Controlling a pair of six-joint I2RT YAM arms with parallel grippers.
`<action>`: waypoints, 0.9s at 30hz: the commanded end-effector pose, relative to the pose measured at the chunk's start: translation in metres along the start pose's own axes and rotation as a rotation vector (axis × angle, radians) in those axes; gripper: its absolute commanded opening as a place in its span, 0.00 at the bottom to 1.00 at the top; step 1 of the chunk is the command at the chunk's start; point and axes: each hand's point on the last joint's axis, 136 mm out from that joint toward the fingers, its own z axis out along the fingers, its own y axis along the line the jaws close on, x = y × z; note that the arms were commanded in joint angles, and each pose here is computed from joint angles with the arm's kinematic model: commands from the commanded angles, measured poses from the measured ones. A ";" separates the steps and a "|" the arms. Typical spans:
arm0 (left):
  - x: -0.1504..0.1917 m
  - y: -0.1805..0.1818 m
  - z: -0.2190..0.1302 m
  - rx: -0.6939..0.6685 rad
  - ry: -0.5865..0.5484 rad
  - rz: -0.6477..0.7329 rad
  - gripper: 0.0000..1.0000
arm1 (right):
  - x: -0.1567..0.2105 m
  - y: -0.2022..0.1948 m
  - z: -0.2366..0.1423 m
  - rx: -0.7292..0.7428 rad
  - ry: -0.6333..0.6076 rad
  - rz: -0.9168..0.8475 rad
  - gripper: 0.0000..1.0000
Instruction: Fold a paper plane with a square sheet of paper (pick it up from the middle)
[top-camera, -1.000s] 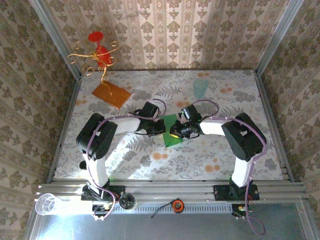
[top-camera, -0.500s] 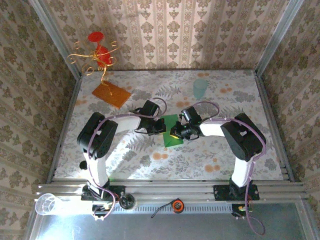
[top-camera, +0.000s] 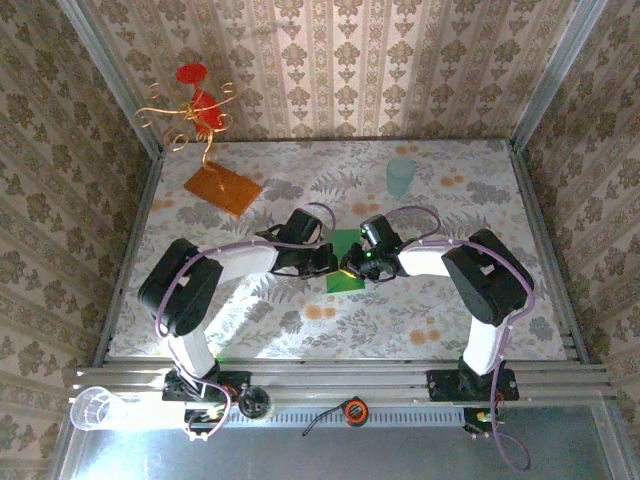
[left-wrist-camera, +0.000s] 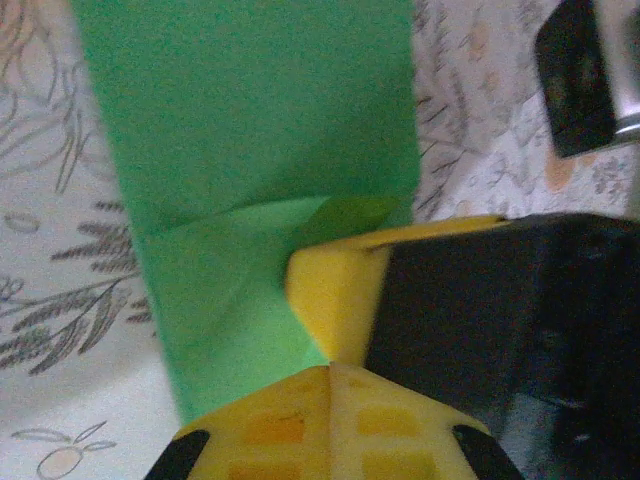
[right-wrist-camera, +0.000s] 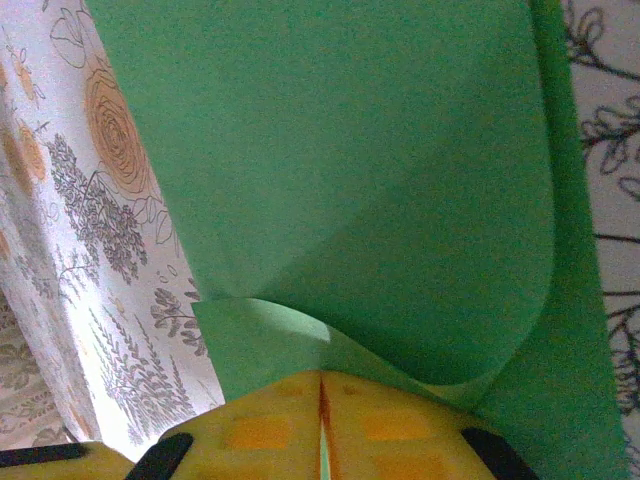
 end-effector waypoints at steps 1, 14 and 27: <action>0.011 -0.002 0.002 0.022 0.032 -0.028 0.05 | 0.015 -0.070 0.003 0.244 0.007 0.092 0.13; 0.027 0.003 0.016 0.015 0.089 -0.031 0.01 | 0.016 -0.063 0.007 0.211 0.021 0.103 0.11; 0.029 0.010 0.024 -0.005 0.102 -0.039 0.05 | 0.016 -0.063 0.009 0.205 0.026 0.115 0.10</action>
